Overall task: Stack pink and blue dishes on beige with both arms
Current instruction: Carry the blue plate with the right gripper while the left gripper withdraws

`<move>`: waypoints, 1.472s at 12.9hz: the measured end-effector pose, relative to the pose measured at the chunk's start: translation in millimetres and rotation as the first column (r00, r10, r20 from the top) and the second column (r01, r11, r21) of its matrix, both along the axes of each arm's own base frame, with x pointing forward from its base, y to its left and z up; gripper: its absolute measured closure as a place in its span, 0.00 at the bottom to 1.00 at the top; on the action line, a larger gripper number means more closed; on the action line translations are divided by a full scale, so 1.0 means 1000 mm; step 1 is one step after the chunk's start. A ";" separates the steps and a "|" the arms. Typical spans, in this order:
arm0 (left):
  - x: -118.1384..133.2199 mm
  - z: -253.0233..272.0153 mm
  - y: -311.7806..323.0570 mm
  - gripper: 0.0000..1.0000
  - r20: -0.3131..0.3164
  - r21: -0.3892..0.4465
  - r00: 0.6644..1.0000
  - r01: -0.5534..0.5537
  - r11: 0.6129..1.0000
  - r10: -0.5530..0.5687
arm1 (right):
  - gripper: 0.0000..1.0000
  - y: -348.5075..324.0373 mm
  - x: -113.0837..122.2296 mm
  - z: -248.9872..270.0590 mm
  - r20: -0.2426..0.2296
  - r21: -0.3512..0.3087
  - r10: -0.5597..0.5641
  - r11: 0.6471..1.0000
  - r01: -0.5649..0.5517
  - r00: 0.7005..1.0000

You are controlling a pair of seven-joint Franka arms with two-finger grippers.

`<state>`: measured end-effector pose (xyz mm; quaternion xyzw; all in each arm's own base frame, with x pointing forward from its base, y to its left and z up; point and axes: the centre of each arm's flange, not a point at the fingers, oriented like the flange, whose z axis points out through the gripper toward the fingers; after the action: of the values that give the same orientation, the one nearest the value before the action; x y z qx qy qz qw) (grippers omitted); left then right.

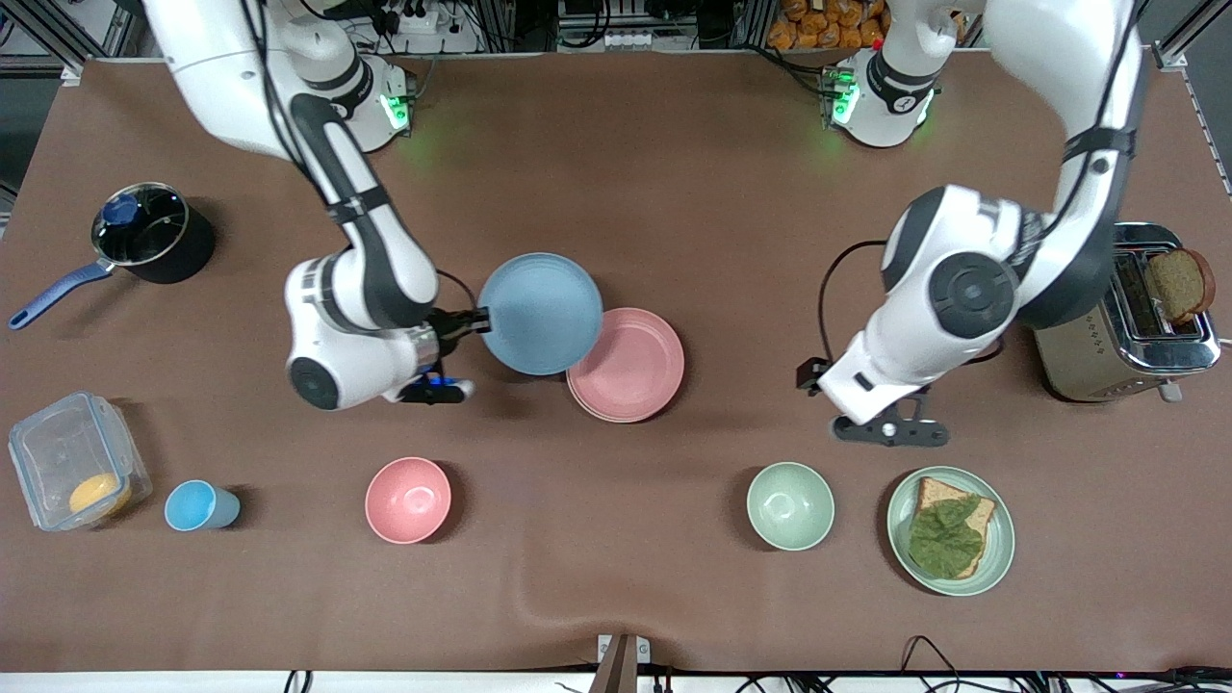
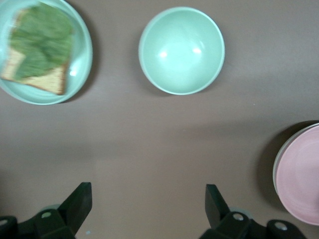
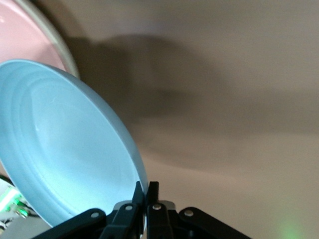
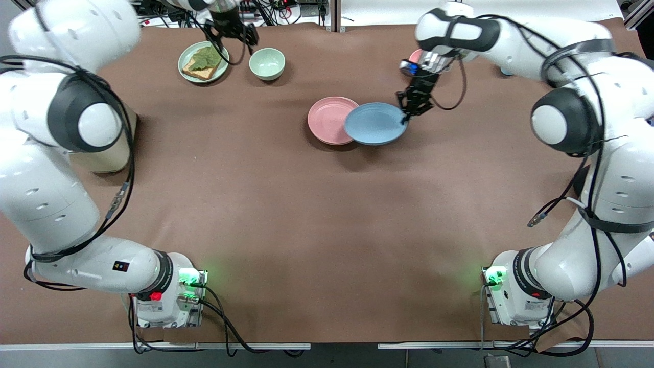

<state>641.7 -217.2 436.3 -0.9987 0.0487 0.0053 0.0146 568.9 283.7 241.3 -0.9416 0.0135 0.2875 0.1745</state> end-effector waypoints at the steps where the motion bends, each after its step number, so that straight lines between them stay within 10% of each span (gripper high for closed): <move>1: -0.003 0.023 0.015 0.00 0.009 0.004 1.000 0.003 1.000 -0.003 | 0.96 0.021 0.001 -0.006 0.020 -0.010 -0.025 1.000 0.025 0.999; 7: -0.053 0.151 0.114 0.00 0.012 0.025 1.000 0.003 1.000 -0.004 | 0.96 0.049 0.014 -0.037 0.040 0.042 -0.142 0.989 0.140 0.989; 14: -0.058 0.137 0.210 0.00 -0.051 -0.122 0.992 -0.119 0.985 0.113 | 0.96 0.066 0.021 -0.040 0.068 0.084 -0.187 0.980 0.181 0.980; 19: -0.077 0.151 0.193 0.00 -0.008 -0.064 0.997 -0.072 0.995 0.072 | 0.43 0.070 0.026 -0.041 0.091 0.090 -0.194 0.978 0.186 0.977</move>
<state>565.0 -24.6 587.0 -0.9997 0.0129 0.0072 -0.0179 595.2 353.8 200.3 -0.9414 0.0832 0.2225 0.2394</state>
